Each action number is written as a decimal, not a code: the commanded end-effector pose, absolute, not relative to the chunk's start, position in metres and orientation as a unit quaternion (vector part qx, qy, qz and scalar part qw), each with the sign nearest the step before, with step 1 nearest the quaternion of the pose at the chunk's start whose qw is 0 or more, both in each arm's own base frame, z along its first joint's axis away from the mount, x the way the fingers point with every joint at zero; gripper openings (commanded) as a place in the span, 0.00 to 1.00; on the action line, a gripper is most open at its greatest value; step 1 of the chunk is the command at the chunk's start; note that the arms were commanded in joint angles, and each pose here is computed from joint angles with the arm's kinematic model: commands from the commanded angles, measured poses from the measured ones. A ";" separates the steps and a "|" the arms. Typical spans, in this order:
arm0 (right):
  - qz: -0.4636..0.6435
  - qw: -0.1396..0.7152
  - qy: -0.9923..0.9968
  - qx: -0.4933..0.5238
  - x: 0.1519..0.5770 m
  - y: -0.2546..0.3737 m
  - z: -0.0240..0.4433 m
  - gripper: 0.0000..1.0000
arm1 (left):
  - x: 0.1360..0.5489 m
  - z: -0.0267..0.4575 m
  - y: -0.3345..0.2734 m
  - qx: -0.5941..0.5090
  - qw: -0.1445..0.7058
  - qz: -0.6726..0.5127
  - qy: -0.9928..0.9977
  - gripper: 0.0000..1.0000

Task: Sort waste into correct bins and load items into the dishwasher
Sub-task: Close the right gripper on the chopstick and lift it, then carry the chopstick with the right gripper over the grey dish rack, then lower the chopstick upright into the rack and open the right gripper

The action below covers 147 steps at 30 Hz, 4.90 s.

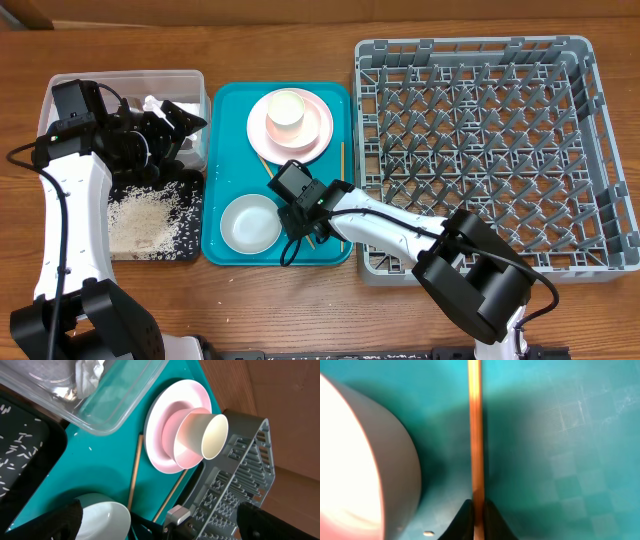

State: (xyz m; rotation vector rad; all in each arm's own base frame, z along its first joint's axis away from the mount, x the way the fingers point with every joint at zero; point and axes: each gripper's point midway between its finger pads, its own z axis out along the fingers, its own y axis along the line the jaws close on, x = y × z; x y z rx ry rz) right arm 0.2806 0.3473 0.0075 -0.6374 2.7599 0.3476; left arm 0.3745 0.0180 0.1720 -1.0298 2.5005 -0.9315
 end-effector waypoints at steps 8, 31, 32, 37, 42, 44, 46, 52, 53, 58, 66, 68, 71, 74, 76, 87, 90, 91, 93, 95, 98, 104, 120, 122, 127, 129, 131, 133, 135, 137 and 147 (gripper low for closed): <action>0.131 0.149 0.955 -0.221 0.284 0.358 0.012 0.04 | 0.377 0.180 0.020 -0.346 0.156 -0.319 0.868 1.00; 0.199 0.261 0.911 -0.251 0.296 0.367 0.128 0.04 | 0.377 0.180 0.020 -0.346 0.156 -0.319 0.868 1.00; 0.201 0.266 0.909 -0.248 0.297 0.366 0.133 0.04 | 0.377 0.180 0.020 -0.346 0.156 -0.319 0.868 1.00; 0.192 0.297 0.910 -0.217 0.313 0.339 0.164 0.04 | 0.377 0.180 0.020 -0.346 0.156 -0.319 0.868 1.00; 0.171 0.313 0.919 -0.168 0.331 0.293 0.186 0.04 | 0.377 0.180 0.020 -0.346 0.156 -0.319 0.868 1.00; 0.159 0.311 0.926 -0.145 0.339 0.270 0.190 0.04 | 0.377 0.180 0.020 -0.346 0.156 -0.319 0.868 1.00; 0.145 0.303 0.934 -0.124 0.346 0.249 0.187 0.04 | 0.377 0.180 0.020 -0.346 0.156 -0.319 0.868 1.00; 0.100 0.263 0.958 -0.060 0.358 0.187 0.170 0.04 | 0.377 0.180 0.020 -0.346 0.156 -0.319 0.868 1.00; 0.095 0.260 0.960 -0.050 0.360 0.179 0.169 0.04 | 0.377 0.180 0.020 -0.346 0.156 -0.319 0.868 1.00; 0.082 0.251 0.964 -0.021 0.365 0.153 0.159 0.04 | 0.377 0.180 0.020 -0.346 0.156 -0.319 0.868 1.00; 0.063 0.241 0.968 -0.015 0.361 0.145 0.146 0.04 | 0.377 0.180 0.020 -0.347 0.156 -0.319 0.868 1.00; 0.056 0.244 0.968 -0.013 0.362 0.142 0.146 0.04 | 0.377 0.180 0.020 -0.346 0.156 -0.319 0.868 1.00; 0.052 0.246 0.968 -0.012 0.362 0.140 0.146 0.04 | 0.377 0.180 0.020 -0.347 0.156 -0.319 0.868 1.00; 0.051 0.245 0.968 -0.012 0.362 0.140 0.146 0.04 | 0.377 0.180 0.020 -0.346 0.156 -0.319 0.868 1.00; 0.046 0.247 0.968 -0.011 0.363 0.139 0.146 0.04 | 0.377 0.180 0.020 -0.346 0.156 -0.319 0.868 1.00; 0.037 0.249 0.968 -0.008 0.363 0.135 0.146 0.04 | 0.377 0.180 0.020 -0.346 0.156 -0.319 0.868 1.00; 0.037 0.249 0.968 -0.008 0.363 0.135 0.146 0.04 | 0.377 0.180 0.020 -0.346 0.156 -0.319 0.868 1.00; 0.037 0.249 0.968 -0.008 0.363 0.135 0.146 0.04 | 0.377 0.180 0.020 -0.346 0.156 -0.319 0.868 1.00; 0.031 0.249 0.968 -0.005 0.363 0.133 0.146 0.04 | 0.377 0.180 0.020 -0.346 0.156 -0.319 0.868 1.00; 0.017 0.249 0.968 0.010 0.362 0.127 0.145 0.04 | 0.377 0.180 0.020 -0.346 0.156 -0.319 0.868 1.00; 0.014 0.248 0.969 0.012 0.362 0.125 0.145 0.04 | 0.377 0.180 0.020 -0.347 0.156 -0.319 0.868 1.00; 0.013 0.247 0.969 0.012 0.361 0.125 0.144 0.04 | 0.377 0.180 0.020 -0.347 0.156 -0.319 0.868 1.00; 0.011 0.236 0.971 0.021 0.356 0.123 0.142 0.04 | 0.377 0.180 0.020 -0.347 0.156 -0.319 0.868 1.00; 0.010 0.235 0.972 0.021 0.356 0.123 0.141 0.04 | 0.377 0.180 0.021 -0.346 0.157 -0.319 0.868 1.00; 0.010 0.234 0.972 0.021 0.355 0.122 0.141 0.04 | 0.377 0.180 0.021 -0.346 0.157 -0.319 0.868 1.00; 0.009 0.232 0.972 0.020 0.355 0.122 0.141 0.04 | 0.377 0.180 0.020 -0.346 0.156 -0.319 0.868 1.00; 0.008 0.231 0.973 0.019 0.355 0.122 0.139 0.04 | 0.377 0.180 0.020 -0.346 0.156 -0.319 0.868 1.00; 0.006 0.226 0.974 0.018 0.355 0.122 0.136 0.04 | 0.377 0.180 0.020 -0.347 0.156 -0.319 0.868 1.00; 0.003 0.220 0.975 0.018 0.355 0.122 0.132 0.04 | 0.377 0.180 0.020 -0.346 0.156 -0.319 0.868 1.00; -0.001 0.211 0.977 0.017 0.355 0.122 0.124 0.04 | 0.377 0.180 0.021 -0.346 0.157 -0.319 0.868 1.00; -0.011 0.184 0.983 0.014 0.354 0.123 0.105 0.05 | 0.377 0.180 0.020 -0.346 0.156 -0.319 0.868 1.00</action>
